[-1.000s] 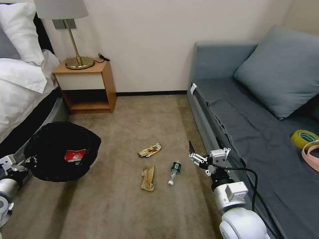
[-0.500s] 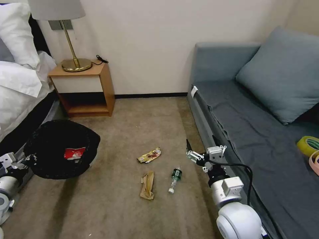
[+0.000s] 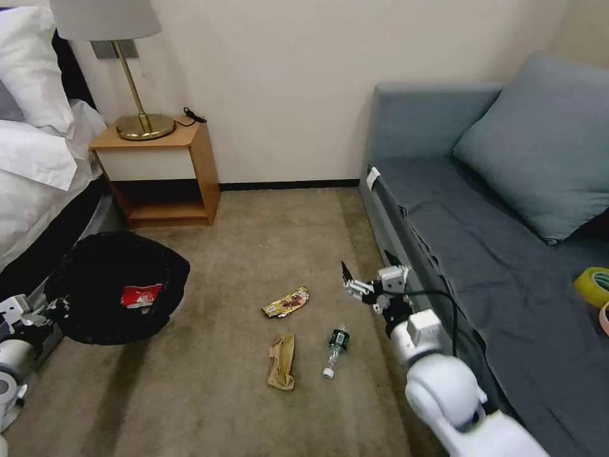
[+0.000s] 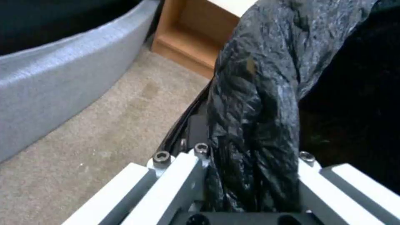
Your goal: Pick up the trash bin, then pick up the garbage on the floor and place it into the trash bin.
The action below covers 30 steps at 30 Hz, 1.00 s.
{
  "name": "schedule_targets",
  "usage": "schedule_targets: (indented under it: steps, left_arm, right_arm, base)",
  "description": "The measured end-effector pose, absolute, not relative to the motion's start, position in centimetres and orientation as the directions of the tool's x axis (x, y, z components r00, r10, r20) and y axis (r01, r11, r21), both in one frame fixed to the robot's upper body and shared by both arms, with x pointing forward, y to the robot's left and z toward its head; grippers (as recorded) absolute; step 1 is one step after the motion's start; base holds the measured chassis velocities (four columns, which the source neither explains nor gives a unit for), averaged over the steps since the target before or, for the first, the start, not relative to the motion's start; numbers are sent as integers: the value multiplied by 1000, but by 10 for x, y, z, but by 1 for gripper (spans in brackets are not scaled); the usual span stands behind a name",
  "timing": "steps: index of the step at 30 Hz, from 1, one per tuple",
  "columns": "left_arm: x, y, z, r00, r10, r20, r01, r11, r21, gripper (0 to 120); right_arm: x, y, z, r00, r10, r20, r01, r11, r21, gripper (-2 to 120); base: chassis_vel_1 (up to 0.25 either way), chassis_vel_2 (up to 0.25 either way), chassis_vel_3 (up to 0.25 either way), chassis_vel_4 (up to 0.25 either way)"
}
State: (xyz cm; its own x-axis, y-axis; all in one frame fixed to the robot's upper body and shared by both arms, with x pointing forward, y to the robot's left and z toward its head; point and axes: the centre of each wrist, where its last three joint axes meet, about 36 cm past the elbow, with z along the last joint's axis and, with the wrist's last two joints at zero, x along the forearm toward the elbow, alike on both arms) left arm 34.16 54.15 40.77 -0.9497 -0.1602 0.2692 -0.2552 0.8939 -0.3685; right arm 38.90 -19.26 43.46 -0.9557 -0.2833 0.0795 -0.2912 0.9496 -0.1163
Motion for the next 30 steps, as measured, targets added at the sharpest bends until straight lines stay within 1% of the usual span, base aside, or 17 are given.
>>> schedule_targets:
  steps: [2,6,7,8,10,12,13,14,17,18,19,21,22,23,26,27,30]
  left_arm:
    - [341,538,404,-949,-157,273,-252,897,-362,2]
    - [341,536,405,-950,-154,270,-248,899,-360,2]
    - [342,535,406,-952,-150,268,-243,901,-359,2]
    - [343,536,408,-953,-148,265,-240,903,-357,2]
    - [344,537,408,-953,-147,264,-238,904,-356,2]
    - [344,540,409,-953,-146,264,-237,903,-358,2]
    - [344,540,409,-953,-146,264,-237,903,-358,2]
    - [344,541,409,-954,-144,264,-236,903,-359,2]
    - [342,546,405,-953,-146,267,-240,900,-363,2]
    - [342,546,405,-953,-146,267,-240,900,-363,2]
    - [341,548,404,-952,-146,268,-240,899,-365,2]
    - [341,551,402,-952,-145,269,-241,899,-367,2]
    - [345,555,400,-953,-144,268,-239,899,-367,2]
    - [345,555,400,-953,-144,268,-239,899,-367,2]
    - [350,564,399,-954,-143,263,-236,899,-368,2]
    - [350,564,399,-954,-143,263,-236,899,-368,2]
    - [355,570,399,-954,-147,260,-239,898,-370,2]
  right_arm:
    - [410,-189,429,-950,-278,143,-295,949,-111,100]
    - [430,-184,430,-930,-277,240,-314,940,-134,100]
    - [445,-179,434,-918,-278,283,-326,934,-142,100]
    - [459,-174,440,-907,-273,320,-327,936,-128,100]
    - [469,-170,443,-896,-266,355,-322,940,-110,100]
    - [494,-159,443,-854,-248,457,-305,951,-55,100]
    - [494,-159,443,-854,-248,457,-305,951,-55,100]
    - [503,-156,442,-836,-235,496,-293,955,-41,100]
    - [534,-137,430,-707,-167,687,-189,981,43,100]
    - [534,-137,430,-707,-167,687,-189,981,43,100]
    - [544,-126,427,-646,-155,747,-143,986,82,100]
    - [552,-119,425,-595,-150,789,-99,989,114,100]
    - [561,-115,422,-535,-139,833,-31,989,145,100]
    - [561,-115,422,-535,-139,833,-31,989,145,100]
    - [572,-112,410,-450,-114,886,61,986,158,100]
    - [572,-112,410,-450,-114,886,61,986,158,100]
    - [574,-119,397,-397,-73,915,125,983,132,100]
  base:
    - [0,0,0,0]
    - [0,0,0,0]
    - [0,0,0,0]
    - [0,0,0,0]
    - [0,0,0,0]
    - [0,0,0,0]
    - [0,0,0,0]
    - [0,0,0,0]
    - [0,0,0,0]
    - [0,0,0,0]
    - [0,0,0,0]
    - [0,0,0,0]
    - [0,0,0,0]
    - [0,0,0,0]
    - [0,0,0,0]
    - [0,0,0,0]
    - [0,0,0,0]
